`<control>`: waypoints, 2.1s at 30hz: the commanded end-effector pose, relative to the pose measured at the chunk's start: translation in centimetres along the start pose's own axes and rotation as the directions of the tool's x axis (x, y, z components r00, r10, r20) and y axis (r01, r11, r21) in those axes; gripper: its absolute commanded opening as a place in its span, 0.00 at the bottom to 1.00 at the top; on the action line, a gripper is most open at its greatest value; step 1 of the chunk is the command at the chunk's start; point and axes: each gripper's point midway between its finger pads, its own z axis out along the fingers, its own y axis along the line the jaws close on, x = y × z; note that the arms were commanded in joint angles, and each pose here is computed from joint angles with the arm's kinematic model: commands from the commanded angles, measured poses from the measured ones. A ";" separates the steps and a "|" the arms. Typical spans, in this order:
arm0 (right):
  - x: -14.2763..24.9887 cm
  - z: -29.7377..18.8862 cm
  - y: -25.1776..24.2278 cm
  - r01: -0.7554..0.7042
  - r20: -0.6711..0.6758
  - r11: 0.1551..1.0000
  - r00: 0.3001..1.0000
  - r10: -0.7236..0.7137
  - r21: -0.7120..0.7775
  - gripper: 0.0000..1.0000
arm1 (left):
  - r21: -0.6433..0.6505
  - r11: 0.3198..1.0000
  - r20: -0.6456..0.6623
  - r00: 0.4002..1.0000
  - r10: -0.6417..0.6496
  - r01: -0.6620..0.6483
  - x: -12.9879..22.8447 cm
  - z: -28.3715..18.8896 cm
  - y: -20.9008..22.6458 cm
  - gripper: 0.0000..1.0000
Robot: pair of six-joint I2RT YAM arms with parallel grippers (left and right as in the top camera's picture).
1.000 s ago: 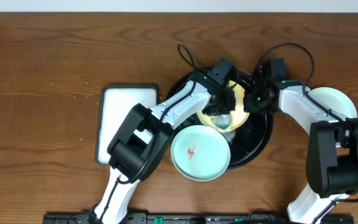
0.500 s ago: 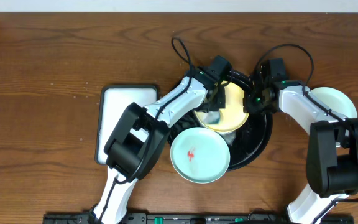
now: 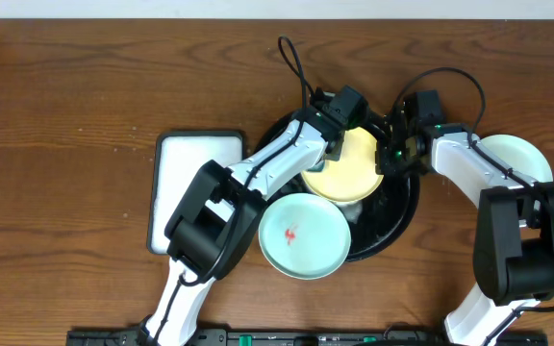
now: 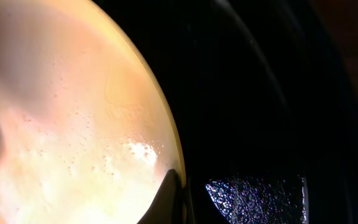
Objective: Clean dirty plates on tray and stack at the side
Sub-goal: 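Scrub the yellow plate with the sponge while the right gripper holds it, then return the sponge with the left gripper to the white foam tray, then tilt the yellow plate up with the right gripper and lift it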
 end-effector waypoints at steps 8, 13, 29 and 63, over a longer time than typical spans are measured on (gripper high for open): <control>2.0 1.5 -2.0 0.015 -0.069 0.995 0.998 -0.008 0.096 0.01 | -0.022 0.987 0.144 0.977 -0.156 0.160 -5.7 -9.7 8.6 0.08; 1.9 1.4 -1.1 0.079 -0.073 0.996 0.995 -0.075 0.042 0.01 | -0.038 0.975 -0.023 0.976 -0.218 0.217 -2.2 -11.6 13.6 0.08; -2.1 -10.5 2.5 0.202 0.226 0.962 0.944 -0.241 0.183 0.01 | -0.193 0.903 -0.404 0.807 -0.431 0.385 9.1 -8.2 23.0 0.32; -2.4 -23.9 10.0 0.278 0.220 0.450 0.589 -0.778 0.848 0.01 | -0.195 0.900 -0.404 0.805 -0.435 0.389 9.1 -8.2 23.2 0.84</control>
